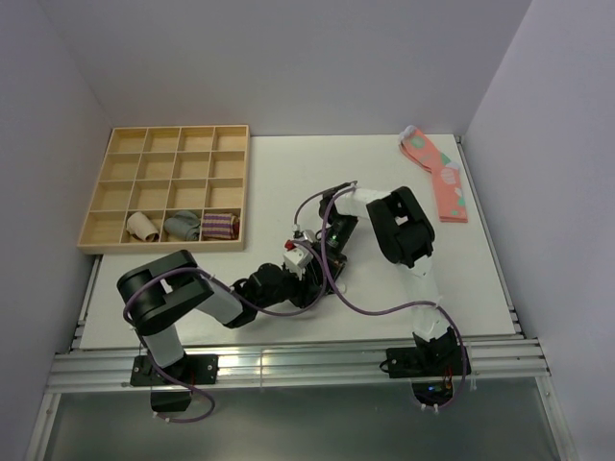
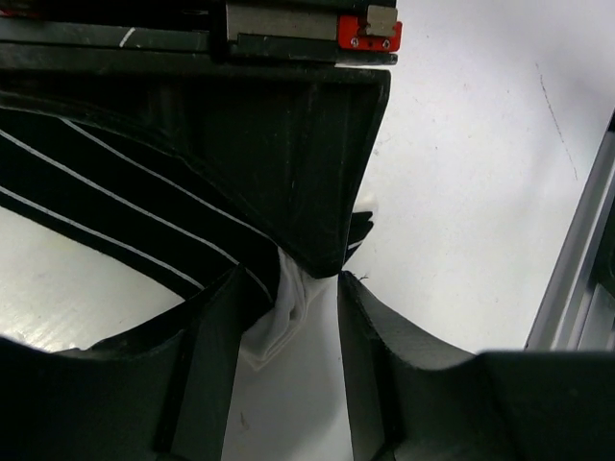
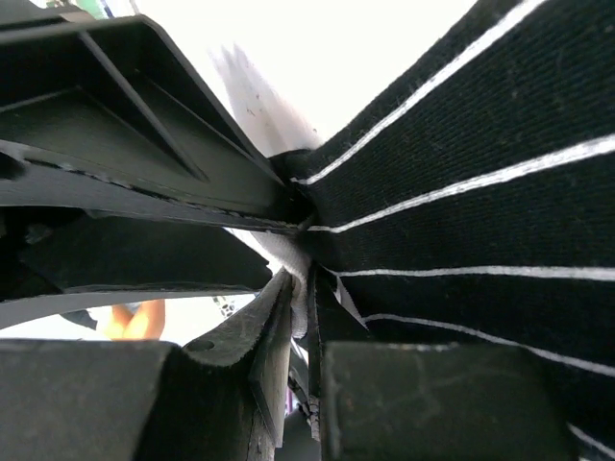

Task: Roll the socks
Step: Roll the sock at the center of the board.

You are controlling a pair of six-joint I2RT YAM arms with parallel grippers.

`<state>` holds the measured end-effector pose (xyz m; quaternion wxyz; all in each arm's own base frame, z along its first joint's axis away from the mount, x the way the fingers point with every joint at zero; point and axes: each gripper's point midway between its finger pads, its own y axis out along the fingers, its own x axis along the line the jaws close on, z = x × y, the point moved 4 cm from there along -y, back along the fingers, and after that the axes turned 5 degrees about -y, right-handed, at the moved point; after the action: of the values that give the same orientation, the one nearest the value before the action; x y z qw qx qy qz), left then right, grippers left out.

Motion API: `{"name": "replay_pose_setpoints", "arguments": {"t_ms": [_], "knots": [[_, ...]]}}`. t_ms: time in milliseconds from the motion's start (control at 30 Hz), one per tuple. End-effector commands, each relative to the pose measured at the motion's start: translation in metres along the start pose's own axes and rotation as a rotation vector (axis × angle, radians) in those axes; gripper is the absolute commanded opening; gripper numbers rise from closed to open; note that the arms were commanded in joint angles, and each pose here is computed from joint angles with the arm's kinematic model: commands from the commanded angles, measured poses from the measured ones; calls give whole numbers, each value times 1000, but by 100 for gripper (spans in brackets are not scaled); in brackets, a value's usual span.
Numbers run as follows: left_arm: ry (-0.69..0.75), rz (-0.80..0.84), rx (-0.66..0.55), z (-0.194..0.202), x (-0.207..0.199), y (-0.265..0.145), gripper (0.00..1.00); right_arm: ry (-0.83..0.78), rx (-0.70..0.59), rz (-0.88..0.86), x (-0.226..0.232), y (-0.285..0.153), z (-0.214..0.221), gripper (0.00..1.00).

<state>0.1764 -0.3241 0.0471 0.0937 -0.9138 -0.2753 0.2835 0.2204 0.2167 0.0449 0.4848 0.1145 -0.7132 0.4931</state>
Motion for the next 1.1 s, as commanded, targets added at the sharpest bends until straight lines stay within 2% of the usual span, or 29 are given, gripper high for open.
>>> {"name": "replay_pose_setpoints", "arguments": {"t_ms": [0, 167, 200, 233, 333, 500, 600, 633, 700, 733, 833, 933, 1067], "knots": [[29, 65, -59, -17, -14, 9, 48, -10, -11, -3, 1, -9, -4, 12], [39, 33, -34, -8, -11, 9, 42, -7, -27, -6, 1, -13, -7, 12], [43, 29, -31, -7, -11, 10, 39, -3, -33, -6, 0, -14, -8, 11], [47, 17, -18, -4, -10, 10, 31, 1, -37, -9, 0, -14, -9, 11], [56, -9, 0, -1, -8, 12, 22, 3, -46, -2, -2, -16, -9, 10], [54, -17, 11, -1, -8, 17, 18, 2, -68, 15, -3, -17, -8, 10], [51, -38, 29, 1, -5, 20, 5, -4, -72, 34, -5, -17, -6, 13], [46, -44, 35, 2, -4, 21, 0, -4, -86, 54, -10, -16, -6, 19], [40, -51, 57, 5, -3, 21, 0, -34, -114, 107, -9, -23, -7, 24], [37, -44, 63, 5, -5, 23, 0, -50, -134, 126, -10, -22, -7, 31], [24, -38, 97, 7, -6, 24, 0, -100, -201, 172, -4, -31, -9, 39], [-2, -52, 129, 7, -3, 24, 0, -140, -288, 212, 2, -45, -11, 43], [-35, -116, 173, 5, 3, 24, 0, -142, -376, 234, 0, -61, -11, 44]]}}
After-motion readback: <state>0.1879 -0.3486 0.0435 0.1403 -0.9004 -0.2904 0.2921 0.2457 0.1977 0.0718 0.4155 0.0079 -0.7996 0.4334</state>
